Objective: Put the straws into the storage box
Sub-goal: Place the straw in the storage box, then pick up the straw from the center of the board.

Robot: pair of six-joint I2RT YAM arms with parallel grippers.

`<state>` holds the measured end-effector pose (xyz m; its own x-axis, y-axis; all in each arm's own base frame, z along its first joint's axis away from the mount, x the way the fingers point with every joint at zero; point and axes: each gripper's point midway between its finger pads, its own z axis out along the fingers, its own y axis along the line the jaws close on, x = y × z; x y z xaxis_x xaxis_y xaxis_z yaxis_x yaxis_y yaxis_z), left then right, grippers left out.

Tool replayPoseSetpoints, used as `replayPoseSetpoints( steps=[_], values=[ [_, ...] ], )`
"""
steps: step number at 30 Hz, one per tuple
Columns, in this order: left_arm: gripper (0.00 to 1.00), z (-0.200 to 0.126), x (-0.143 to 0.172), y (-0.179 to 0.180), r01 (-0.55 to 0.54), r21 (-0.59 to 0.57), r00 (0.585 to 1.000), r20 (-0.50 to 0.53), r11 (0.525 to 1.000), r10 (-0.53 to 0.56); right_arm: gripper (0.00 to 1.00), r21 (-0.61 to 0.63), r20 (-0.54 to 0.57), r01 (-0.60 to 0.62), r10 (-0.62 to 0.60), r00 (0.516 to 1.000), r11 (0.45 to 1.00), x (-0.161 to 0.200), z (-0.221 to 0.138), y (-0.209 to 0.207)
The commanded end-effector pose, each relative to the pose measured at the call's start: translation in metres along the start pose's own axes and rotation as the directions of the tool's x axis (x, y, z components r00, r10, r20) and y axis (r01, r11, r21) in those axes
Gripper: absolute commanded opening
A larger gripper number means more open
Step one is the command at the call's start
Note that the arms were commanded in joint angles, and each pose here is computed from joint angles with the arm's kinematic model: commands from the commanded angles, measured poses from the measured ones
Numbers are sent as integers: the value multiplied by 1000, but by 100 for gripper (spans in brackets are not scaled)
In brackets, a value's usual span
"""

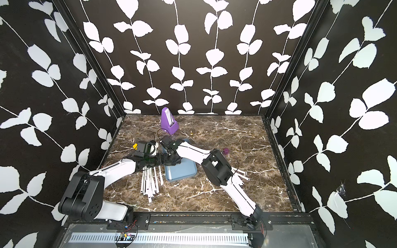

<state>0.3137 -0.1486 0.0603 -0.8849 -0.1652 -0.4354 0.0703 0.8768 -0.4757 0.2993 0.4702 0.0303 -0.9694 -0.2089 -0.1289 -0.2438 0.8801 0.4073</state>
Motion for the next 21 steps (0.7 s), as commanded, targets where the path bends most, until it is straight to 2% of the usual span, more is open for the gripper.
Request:
replayPoseSetpoints(
  steps=[1, 7, 10, 12, 14, 17, 21],
  values=[
    [23, -8, -2, -7, -19, 18, 1000, 16, 1000, 19, 20, -23, 23, 10, -9, 1000, 1000, -5, -14, 13],
    [30, -45, -11, 0, -71, -103, 996, 47, 992, 76, 32, -78, 83, 4, 3, 997, 997, -12, -73, 7],
    [38, -63, -11, 9, -92, -182, 994, 34, 979, 100, 34, -72, 106, -22, 29, 994, 997, -3, -108, -27],
    [49, -74, -8, 11, -113, -211, 993, 14, 971, 118, 30, 12, 123, -33, 31, 992, 999, 15, -131, -71],
    [55, -83, -6, 13, -123, -239, 992, 4, 963, 128, 25, 189, 111, -12, -9, 994, 982, 43, -151, -125],
    [62, -93, -1, 12, -138, -257, 990, 6, 956, 144, 19, 438, 17, 64, -80, 997, 897, 90, -180, -193],
    [69, -99, 3, -4, -145, -227, 988, 26, 963, 155, 17, 535, -87, 121, -88, 992, 836, 134, -197, -238]
  ],
)
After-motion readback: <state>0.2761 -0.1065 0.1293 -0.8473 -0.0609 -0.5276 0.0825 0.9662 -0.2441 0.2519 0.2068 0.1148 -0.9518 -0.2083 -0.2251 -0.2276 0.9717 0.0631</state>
